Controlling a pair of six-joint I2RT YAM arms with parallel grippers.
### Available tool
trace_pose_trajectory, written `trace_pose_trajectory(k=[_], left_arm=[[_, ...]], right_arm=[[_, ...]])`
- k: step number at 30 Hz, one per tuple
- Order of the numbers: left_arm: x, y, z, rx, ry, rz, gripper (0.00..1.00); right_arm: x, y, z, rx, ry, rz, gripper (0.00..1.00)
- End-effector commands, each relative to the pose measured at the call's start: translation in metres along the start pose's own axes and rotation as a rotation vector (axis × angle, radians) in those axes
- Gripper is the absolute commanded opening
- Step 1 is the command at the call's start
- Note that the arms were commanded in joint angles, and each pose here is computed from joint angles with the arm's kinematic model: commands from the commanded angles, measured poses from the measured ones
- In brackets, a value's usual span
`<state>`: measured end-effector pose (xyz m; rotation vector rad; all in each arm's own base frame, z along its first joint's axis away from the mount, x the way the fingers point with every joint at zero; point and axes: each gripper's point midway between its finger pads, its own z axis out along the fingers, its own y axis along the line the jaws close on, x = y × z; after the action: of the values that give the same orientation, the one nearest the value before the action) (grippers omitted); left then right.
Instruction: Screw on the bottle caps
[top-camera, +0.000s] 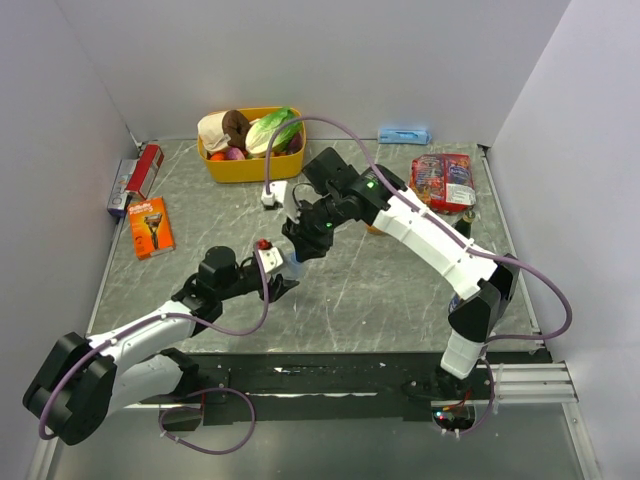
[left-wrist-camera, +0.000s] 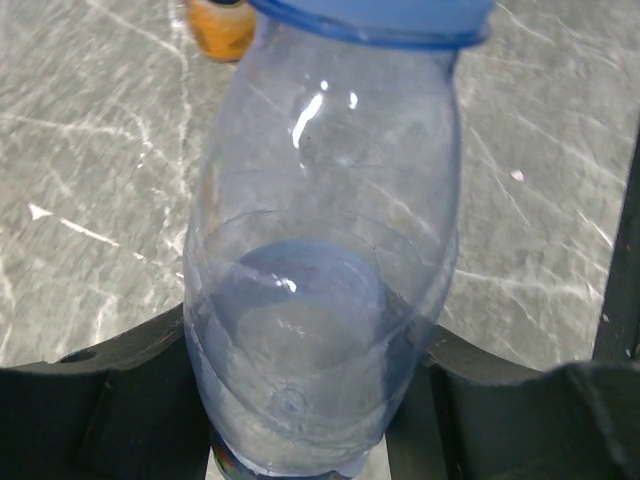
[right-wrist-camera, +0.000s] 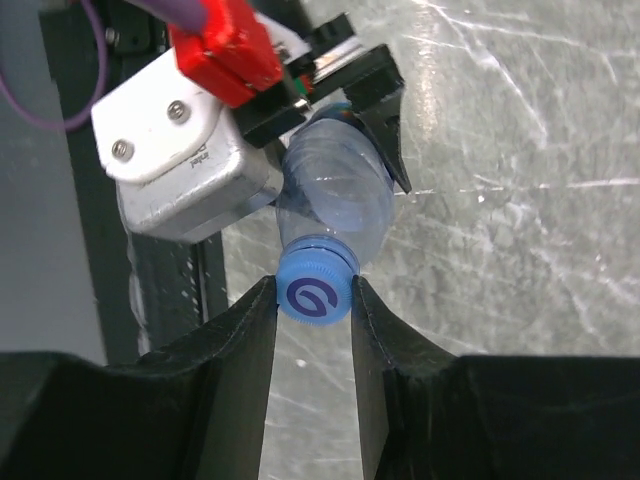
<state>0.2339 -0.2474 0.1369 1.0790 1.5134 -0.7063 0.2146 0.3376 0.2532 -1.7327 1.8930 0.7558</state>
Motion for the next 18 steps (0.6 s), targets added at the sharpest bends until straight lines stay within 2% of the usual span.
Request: trace_pose_trajectory(k=[1,5,10,11,12,13,18], left_arm=[[-0.092,0.031,-0.005,-0.15,-0.301,-0.005,0.01],[-0.087,0.033,-0.005,-0.165,-0.286,-0.059,0.01],[-0.073,0.029,-0.002,-0.145,-0.232,-0.07,0.01],[-0.066,0.027,-0.001,-0.134,-0.204,-0.078,0.01],[-0.063,0.025,0.0,-0.122,-0.192,-0.079,0.01],[-0.06,0.023,0.0,-0.116,-0.177,-0.074,0.01],[-0.03,0.007,0.003,-0.031,-0.053,-0.098,0.01]], right_arm=[[0.02,0.006,0.017,-0.009,0.072,0.274,0.23],[0.019,0.007,0.021,-0.046,0.059,0.358,0.23],[0.011,-0.008,0.02,-0.028,0.03,0.386,0.25],[0.01,-0.014,0.017,-0.006,0.024,0.385,0.27],[0.002,-0.021,0.008,0.027,-0.001,0.367,0.36],[0.001,-0.03,0.001,0.066,-0.007,0.348,0.4],[-0.032,-0.051,-0.071,0.128,-0.159,0.293,0.61]])
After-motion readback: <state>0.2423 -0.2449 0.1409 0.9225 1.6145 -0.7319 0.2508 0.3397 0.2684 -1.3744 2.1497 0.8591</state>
